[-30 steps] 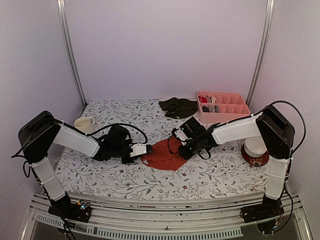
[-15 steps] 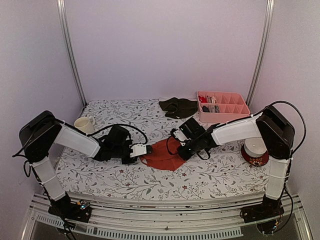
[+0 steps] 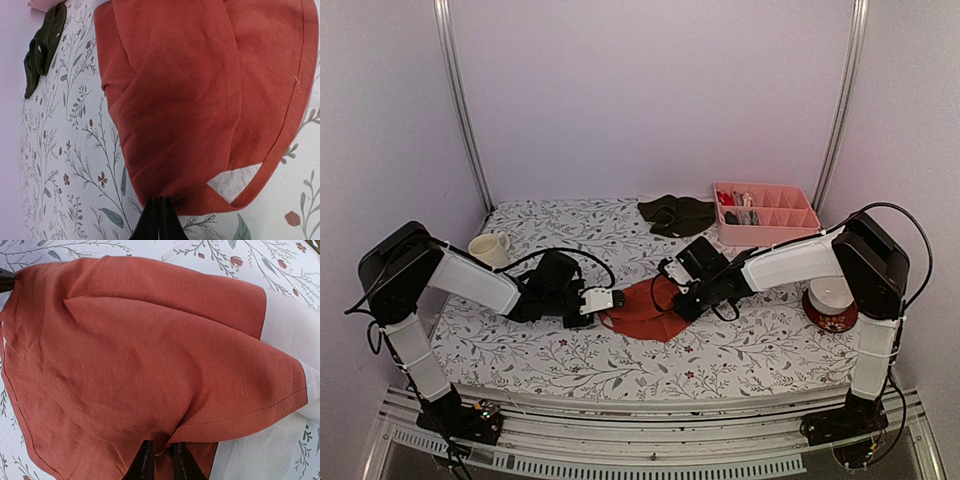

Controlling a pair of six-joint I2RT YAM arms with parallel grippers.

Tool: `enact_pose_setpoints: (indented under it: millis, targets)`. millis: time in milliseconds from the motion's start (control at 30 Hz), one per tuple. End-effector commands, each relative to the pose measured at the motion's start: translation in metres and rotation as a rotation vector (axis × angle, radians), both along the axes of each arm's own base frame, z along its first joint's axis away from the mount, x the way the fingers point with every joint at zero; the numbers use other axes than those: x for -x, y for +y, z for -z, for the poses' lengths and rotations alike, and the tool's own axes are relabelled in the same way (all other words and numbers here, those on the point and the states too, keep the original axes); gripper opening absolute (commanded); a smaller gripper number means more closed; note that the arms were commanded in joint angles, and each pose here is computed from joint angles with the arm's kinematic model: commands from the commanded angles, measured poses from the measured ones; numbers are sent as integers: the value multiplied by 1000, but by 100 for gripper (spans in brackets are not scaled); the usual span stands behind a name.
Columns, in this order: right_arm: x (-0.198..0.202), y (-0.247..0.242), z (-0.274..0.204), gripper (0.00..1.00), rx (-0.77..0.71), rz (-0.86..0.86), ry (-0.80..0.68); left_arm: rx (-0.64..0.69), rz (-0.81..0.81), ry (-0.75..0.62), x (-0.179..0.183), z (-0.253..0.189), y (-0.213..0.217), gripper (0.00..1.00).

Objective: Roll the underwear
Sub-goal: Adjust the underwear at the center of the board.

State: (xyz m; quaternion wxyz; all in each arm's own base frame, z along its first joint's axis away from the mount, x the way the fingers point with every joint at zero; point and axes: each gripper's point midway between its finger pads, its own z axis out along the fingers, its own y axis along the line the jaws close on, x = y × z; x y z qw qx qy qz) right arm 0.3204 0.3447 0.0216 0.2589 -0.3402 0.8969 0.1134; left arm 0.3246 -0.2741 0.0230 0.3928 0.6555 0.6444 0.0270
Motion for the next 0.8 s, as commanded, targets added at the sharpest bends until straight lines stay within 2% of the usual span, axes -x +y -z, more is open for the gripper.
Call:
enact_pose_setpoints:
  millis: [0, 100, 233, 767]
  targets:
    - [-2, 8, -28, 13, -46, -8, -49, 0, -16, 1, -3, 4, 4, 3]
    - [-1, 9, -30, 11, -49, -10, -56, -1, -19, 0, -4, 4, 5, 1]
    - [0, 10, -34, 3, -62, -14, -65, -1, -22, -1, -5, 4, 6, 0]
    - [6, 12, -25, 2, -61, -19, -16, -5, -47, -5, -11, 4, 10, 0]
